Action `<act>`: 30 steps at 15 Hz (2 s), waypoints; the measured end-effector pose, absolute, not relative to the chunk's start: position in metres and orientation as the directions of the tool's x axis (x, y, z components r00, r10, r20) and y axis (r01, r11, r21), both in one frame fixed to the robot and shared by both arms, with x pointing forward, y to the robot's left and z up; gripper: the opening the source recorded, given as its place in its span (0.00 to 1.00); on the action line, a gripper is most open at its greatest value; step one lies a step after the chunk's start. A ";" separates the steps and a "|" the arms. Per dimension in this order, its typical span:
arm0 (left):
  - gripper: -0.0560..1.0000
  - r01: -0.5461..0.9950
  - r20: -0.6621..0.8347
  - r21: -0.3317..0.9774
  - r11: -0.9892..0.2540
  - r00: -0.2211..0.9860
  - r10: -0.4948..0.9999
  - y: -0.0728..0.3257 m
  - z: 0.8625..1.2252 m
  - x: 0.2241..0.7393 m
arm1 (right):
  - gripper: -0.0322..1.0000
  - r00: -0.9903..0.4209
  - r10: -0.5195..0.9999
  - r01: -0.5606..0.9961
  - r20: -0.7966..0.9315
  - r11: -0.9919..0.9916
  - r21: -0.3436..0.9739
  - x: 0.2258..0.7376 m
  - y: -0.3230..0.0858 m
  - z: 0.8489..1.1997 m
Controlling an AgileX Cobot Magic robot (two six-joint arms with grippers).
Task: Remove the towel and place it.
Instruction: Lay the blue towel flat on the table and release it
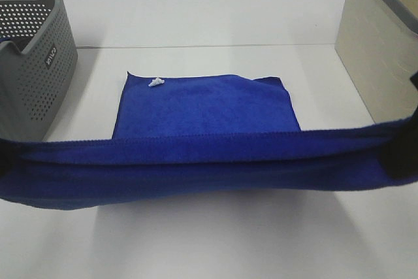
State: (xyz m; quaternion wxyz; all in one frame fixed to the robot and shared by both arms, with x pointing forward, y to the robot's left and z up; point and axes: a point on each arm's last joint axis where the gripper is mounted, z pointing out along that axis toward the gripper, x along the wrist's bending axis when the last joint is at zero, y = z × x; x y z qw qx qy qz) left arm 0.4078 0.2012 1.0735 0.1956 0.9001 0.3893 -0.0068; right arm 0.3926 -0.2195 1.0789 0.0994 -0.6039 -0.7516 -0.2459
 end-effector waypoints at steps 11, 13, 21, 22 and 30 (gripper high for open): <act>0.05 0.692 -0.292 0.195 -0.695 0.718 0.632 0.178 1.032 0.368 | 0.05 -0.140 0.897 0.988 0.420 0.155 -0.003 0.361 -0.229 1.009; 0.05 0.685 -0.330 0.154 -0.712 0.715 0.617 0.175 1.018 0.356 | 0.05 -0.117 0.902 0.986 0.416 0.155 -0.057 0.353 -0.231 0.996; 0.05 0.736 -0.375 -0.080 -0.672 0.602 0.705 0.161 0.963 0.369 | 0.05 -0.072 0.909 0.975 0.411 0.152 -0.165 0.357 -0.229 0.981; 0.05 0.740 -0.377 -0.110 -0.664 0.587 0.716 0.159 0.955 0.371 | 0.05 -0.070 0.910 0.969 0.409 0.159 -0.188 0.359 -0.229 0.977; 0.05 0.748 -0.368 -0.159 -0.644 0.561 0.742 0.145 0.934 0.391 | 0.05 -0.071 0.938 0.917 0.340 0.196 -0.349 0.385 -0.228 0.928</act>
